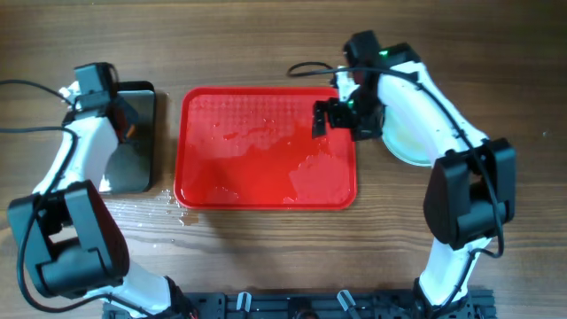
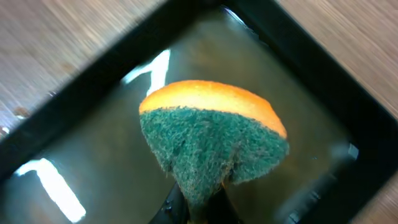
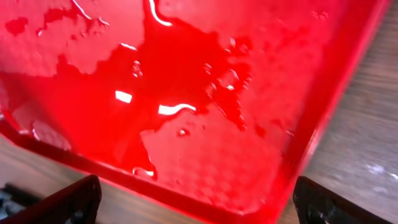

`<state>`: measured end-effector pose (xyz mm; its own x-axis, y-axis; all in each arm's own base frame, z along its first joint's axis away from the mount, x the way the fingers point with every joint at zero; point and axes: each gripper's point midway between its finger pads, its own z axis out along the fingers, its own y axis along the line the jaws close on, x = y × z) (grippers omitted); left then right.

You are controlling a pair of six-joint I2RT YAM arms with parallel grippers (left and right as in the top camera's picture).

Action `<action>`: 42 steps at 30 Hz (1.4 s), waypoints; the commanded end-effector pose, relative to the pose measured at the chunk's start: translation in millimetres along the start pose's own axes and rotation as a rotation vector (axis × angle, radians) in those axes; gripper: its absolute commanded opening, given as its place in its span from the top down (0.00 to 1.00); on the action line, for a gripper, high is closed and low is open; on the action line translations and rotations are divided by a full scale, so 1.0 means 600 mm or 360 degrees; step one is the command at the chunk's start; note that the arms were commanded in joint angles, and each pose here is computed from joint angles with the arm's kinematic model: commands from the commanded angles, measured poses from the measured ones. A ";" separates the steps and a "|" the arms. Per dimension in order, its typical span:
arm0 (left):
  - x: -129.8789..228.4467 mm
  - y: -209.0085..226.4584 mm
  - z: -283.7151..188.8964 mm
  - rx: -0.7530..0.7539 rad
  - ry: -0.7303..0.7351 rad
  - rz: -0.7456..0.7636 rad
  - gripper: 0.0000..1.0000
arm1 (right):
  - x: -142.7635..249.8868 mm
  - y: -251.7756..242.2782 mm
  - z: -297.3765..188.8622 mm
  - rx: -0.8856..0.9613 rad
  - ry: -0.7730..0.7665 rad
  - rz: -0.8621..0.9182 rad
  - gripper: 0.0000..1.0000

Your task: Clean dirty plates on tray and stack at the side

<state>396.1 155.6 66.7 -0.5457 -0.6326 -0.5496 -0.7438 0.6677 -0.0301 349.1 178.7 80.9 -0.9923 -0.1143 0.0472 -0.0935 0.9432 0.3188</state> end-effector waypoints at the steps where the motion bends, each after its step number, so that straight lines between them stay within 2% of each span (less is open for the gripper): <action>1: -0.004 0.030 0.026 -0.0039 0.0028 0.0010 0.73 | -0.011 0.028 0.002 0.0036 -0.0100 0.0036 0.00; 2: -0.002 0.030 0.029 -0.0011 0.0053 -0.0003 0.35 | -0.014 0.041 0.005 0.0026 -0.0120 0.0031 0.00; 3: 0.003 0.019 0.029 0.0058 0.0084 -0.0009 0.19 | -0.012 0.050 0.008 0.0024 -0.0118 0.0021 0.00; 5: 0.012 -0.001 0.025 0.0169 0.0137 -0.0009 0.13 | -0.002 0.058 0.012 0.0030 -0.0092 0.0028 0.00; 8: -0.008 -0.024 -0.037 0.0339 0.0122 -0.0030 0.14 | 0.030 0.074 0.004 0.0072 -0.0036 -0.0011 0.00; 10: -0.044 -0.038 -0.119 0.0503 0.0005 -0.0047 0.16 | 0.041 0.079 -0.030 0.0109 -0.0103 0.0004 0.00; 12: -0.074 -0.065 -0.277 0.0894 -0.0172 -0.0034 0.16 | 0.069 0.088 -0.119 0.0137 -0.0290 -0.0019 0.00; 14: -0.047 -0.069 -0.393 0.1155 -0.0200 0.0024 0.00 | 0.128 0.087 -0.217 0.0206 -0.0499 -0.0063 0.00; 15: -0.020 -0.057 -0.428 0.1170 -0.0178 0.0045 0.00 | 0.174 0.083 -0.264 0.0244 -0.0593 -0.0117 0.00; 19: 0.038 -0.024 -0.455 0.1124 -0.0054 0.0054 0.00 | 0.288 0.068 -0.327 0.0245 -0.0662 -0.0232 0.00; 23: 0.051 -0.018 -0.453 0.1101 -0.0005 0.0052 0.00 | 0.340 0.049 -0.362 0.0188 -0.0750 -0.0220 0.00; 27: 0.052 -0.021 -0.442 0.1086 0.0027 0.0050 0.00 | 0.347 0.047 -0.370 0.0167 -0.0785 -0.0224 0.00; 36: 0.053 -0.023 -0.433 0.1073 0.0054 0.0049 0.00 | 0.321 0.054 -0.344 0.0227 -0.0684 -0.0207 0.00; 39: 0.053 -0.023 -0.433 0.1073 0.0054 0.0049 0.00 | 0.306 0.034 -0.388 0.0158 -0.0910 -0.0076 0.00; 42: 0.053 -0.023 -0.433 0.1072 0.0055 0.0049 0.00 | 0.324 -0.008 -0.443 0.0125 -0.1163 0.0107 0.00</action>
<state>287.9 27.4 267.1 -0.5728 -0.6198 -0.5363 -0.3445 0.7758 -0.5287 188.5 92.3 323.0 -0.8523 0.0573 -0.5198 -0.0779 0.9689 0.2347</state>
